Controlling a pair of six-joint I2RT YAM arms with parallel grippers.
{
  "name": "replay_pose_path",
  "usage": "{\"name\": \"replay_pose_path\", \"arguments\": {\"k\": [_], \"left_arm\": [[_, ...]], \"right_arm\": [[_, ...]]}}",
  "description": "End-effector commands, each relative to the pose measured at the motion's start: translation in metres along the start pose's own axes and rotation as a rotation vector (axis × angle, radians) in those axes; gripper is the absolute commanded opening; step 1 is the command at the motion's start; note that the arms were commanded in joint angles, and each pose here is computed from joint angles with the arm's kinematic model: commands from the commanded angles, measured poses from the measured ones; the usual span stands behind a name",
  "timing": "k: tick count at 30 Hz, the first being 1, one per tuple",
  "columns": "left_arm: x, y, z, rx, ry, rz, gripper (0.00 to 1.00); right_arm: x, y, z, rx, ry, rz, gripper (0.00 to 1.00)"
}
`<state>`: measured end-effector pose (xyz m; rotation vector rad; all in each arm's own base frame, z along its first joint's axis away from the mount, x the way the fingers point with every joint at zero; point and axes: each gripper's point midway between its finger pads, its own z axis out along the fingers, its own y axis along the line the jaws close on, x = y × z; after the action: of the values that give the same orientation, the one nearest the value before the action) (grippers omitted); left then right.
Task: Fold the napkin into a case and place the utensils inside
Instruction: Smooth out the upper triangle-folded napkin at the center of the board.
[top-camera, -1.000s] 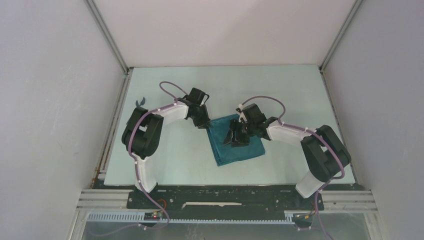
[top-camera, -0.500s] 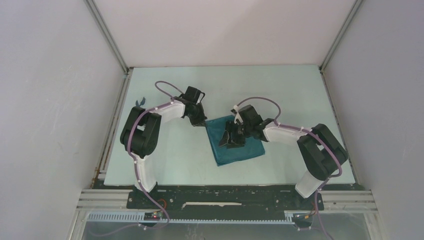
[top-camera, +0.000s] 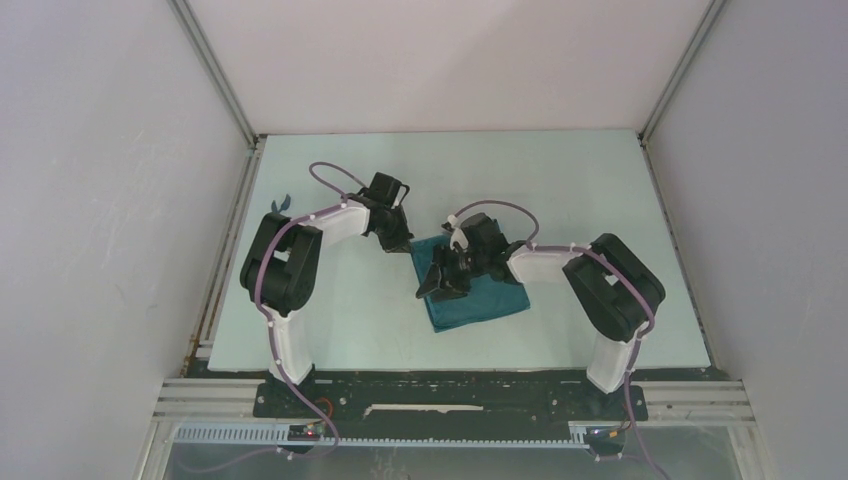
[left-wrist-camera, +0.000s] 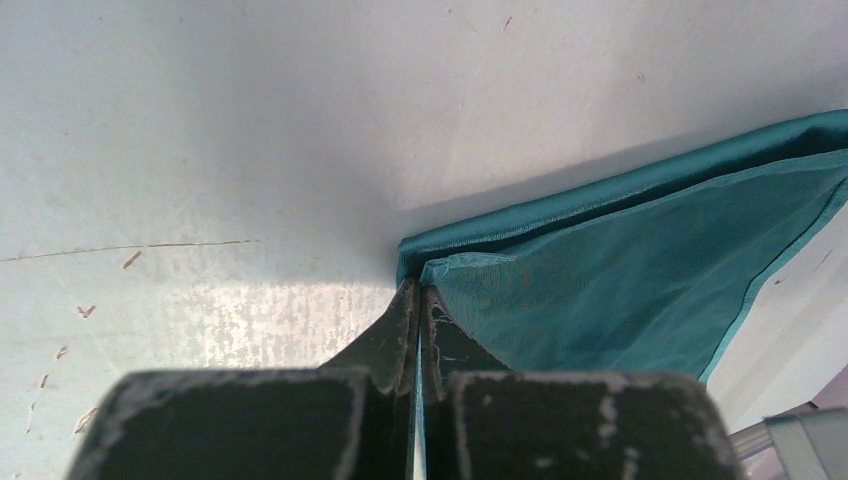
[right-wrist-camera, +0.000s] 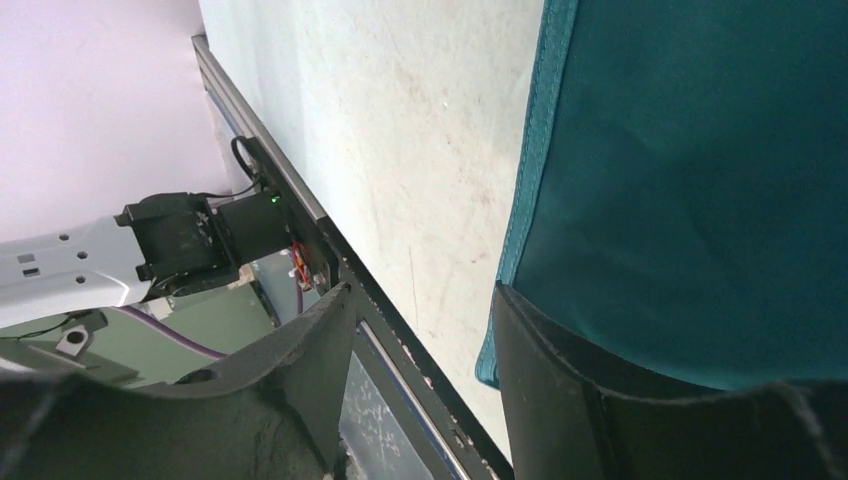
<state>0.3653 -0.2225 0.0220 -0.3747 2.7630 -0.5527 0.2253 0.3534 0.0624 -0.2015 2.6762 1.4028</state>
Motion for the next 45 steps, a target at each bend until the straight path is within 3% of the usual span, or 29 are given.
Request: {"name": "replay_pose_path", "arguments": {"k": [1, 18, 28, 30, 34, 38, 42, 45], "left_arm": [[-0.005, -0.002, -0.002, 0.018, -0.021, 0.016, 0.00], [0.004, 0.005, 0.010, 0.001, 0.014, -0.002, 0.00], [0.000, 0.002, 0.003, 0.003, 0.006, 0.000, 0.01], [-0.003, -0.005, -0.005, 0.023, 0.003, 0.003, 0.05], [-0.007, -0.022, -0.027, 0.105, 0.001, 0.006, 0.18], [-0.011, -0.031, -0.058, 0.184, -0.012, 0.007, 0.31], [-0.014, -0.021, -0.091, 0.237, -0.051, -0.006, 0.44], [-0.015, -0.004, -0.116, 0.272, -0.085, -0.037, 0.48]], "right_arm": [[-0.007, 0.021, 0.009, -0.111, 0.015, -0.017, 0.61], [0.041, 0.001, 0.008, -0.128, 0.051, 0.042, 0.61], [0.064, 0.025, -0.019, -0.112, 0.068, -0.015, 0.62], [0.061, 0.024, -0.035, -0.017, 0.030, -0.056, 0.64], [0.039, -0.008, -0.087, 0.507, -0.094, -0.251, 0.73], [0.037, -0.016, -0.122, 0.810, -0.058, -0.304, 0.77], [0.033, 0.005, -0.110, 0.843, -0.053, -0.365, 0.80], [0.028, 0.017, -0.082, 0.820, -0.029, -0.392, 0.73]]}}
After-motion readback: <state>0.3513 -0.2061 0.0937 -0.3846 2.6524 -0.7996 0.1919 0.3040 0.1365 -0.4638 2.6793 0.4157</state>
